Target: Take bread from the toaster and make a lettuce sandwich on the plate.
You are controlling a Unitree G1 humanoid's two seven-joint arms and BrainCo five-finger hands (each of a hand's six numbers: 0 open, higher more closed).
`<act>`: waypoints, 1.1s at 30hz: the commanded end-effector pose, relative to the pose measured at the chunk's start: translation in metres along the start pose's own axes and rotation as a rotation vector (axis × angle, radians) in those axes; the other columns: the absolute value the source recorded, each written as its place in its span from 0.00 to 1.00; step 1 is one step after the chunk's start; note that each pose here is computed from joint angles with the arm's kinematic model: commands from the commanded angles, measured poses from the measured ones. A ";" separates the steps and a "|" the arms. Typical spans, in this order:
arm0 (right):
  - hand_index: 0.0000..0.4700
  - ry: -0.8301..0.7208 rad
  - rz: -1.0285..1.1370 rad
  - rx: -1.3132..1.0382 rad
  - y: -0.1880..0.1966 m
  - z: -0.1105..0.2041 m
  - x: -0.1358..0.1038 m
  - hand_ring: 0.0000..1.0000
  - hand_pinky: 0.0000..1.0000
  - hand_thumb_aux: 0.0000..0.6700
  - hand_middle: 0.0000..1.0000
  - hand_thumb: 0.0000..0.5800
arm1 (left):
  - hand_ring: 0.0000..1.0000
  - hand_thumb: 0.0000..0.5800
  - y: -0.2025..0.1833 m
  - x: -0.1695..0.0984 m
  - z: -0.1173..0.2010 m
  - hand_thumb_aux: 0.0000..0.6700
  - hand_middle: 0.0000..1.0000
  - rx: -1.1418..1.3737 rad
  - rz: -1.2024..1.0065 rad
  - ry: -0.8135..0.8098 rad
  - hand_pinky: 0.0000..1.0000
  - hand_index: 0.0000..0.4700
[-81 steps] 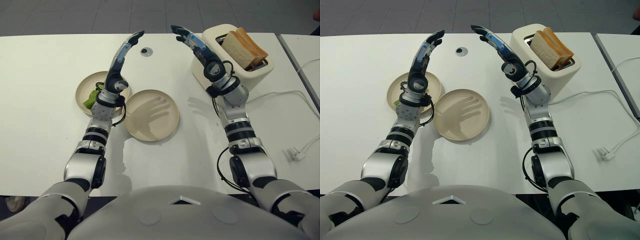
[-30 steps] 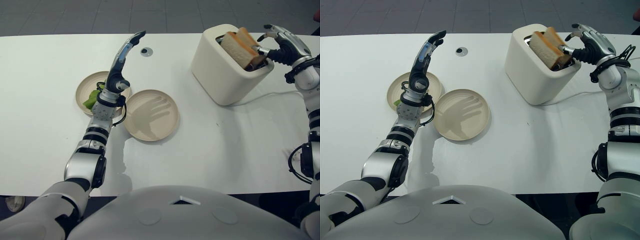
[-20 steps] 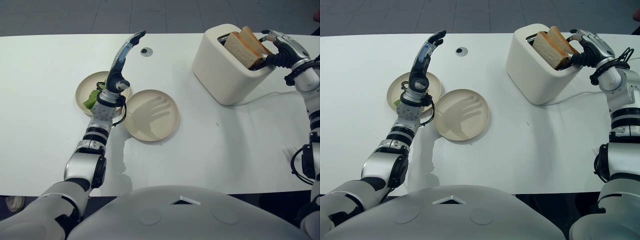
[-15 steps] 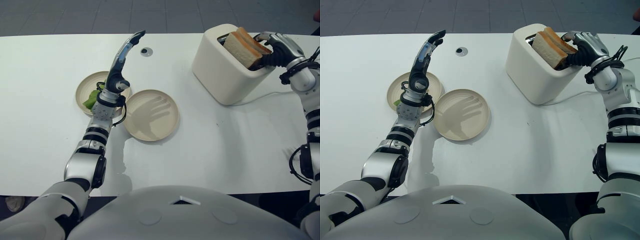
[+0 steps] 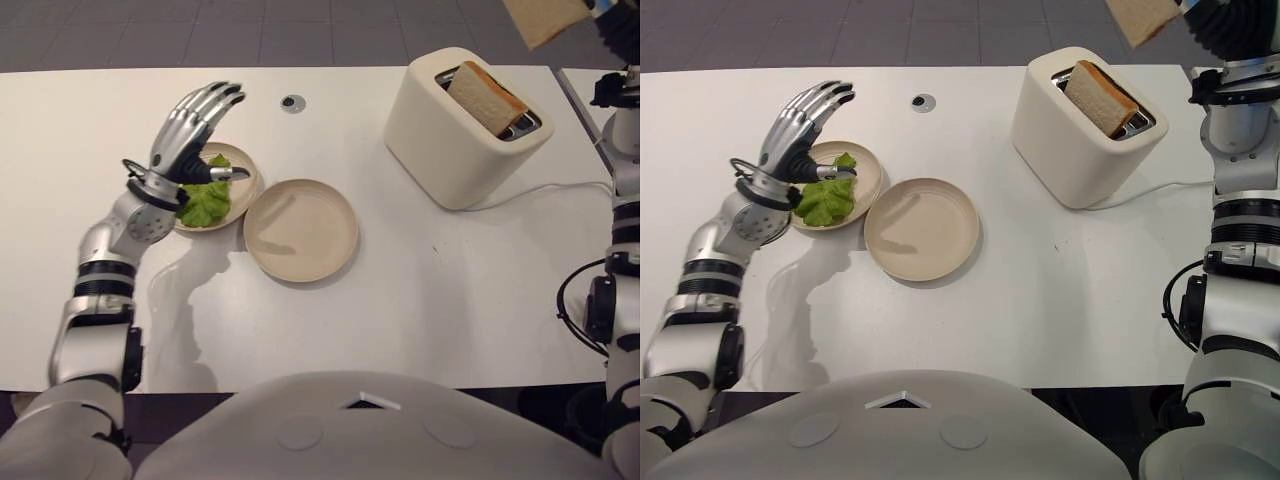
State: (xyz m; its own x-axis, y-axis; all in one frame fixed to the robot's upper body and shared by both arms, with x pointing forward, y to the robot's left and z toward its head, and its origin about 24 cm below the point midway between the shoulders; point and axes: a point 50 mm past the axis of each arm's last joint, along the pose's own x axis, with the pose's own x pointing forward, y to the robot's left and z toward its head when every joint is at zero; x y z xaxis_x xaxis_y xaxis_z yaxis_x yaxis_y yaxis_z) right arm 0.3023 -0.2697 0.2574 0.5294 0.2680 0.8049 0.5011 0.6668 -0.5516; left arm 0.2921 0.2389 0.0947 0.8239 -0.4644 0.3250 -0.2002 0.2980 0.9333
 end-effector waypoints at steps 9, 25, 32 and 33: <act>1.00 0.136 1.046 0.905 0.190 0.076 -0.093 1.00 1.00 1.00 1.00 1.00 | 0.06 0.34 -0.053 -0.051 -0.053 0.19 0.06 0.189 -0.518 0.344 0.06 0.19; 0.00 0.075 1.162 0.532 0.215 0.070 -0.103 0.00 0.00 0.00 0.00 0.00 | 0.07 1.00 -0.028 -0.017 -0.005 1.00 0.07 -0.028 -0.195 -0.047 0.07 1.00; 0.00 0.204 0.967 0.435 0.183 0.033 -0.075 0.00 0.00 0.00 0.00 0.00 | 0.07 1.00 -0.037 -0.005 0.038 1.00 0.07 -0.196 -0.203 -0.256 0.07 1.00; 0.00 0.215 0.942 0.430 0.178 0.029 -0.072 0.00 0.00 0.00 0.00 0.00 | 0.07 1.00 -0.043 -0.001 0.044 1.00 0.07 -0.194 -0.230 -0.274 0.07 1.00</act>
State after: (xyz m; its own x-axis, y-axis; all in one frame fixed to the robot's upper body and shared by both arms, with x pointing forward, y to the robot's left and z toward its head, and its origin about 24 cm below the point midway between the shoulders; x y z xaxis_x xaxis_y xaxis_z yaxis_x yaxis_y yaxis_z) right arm 0.3271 -0.1398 0.0952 0.6754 0.7371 -0.0232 -0.4793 0.4149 -0.7734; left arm 0.2778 0.2044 0.0676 0.6885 -0.6961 0.2037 0.0545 0.3298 0.9425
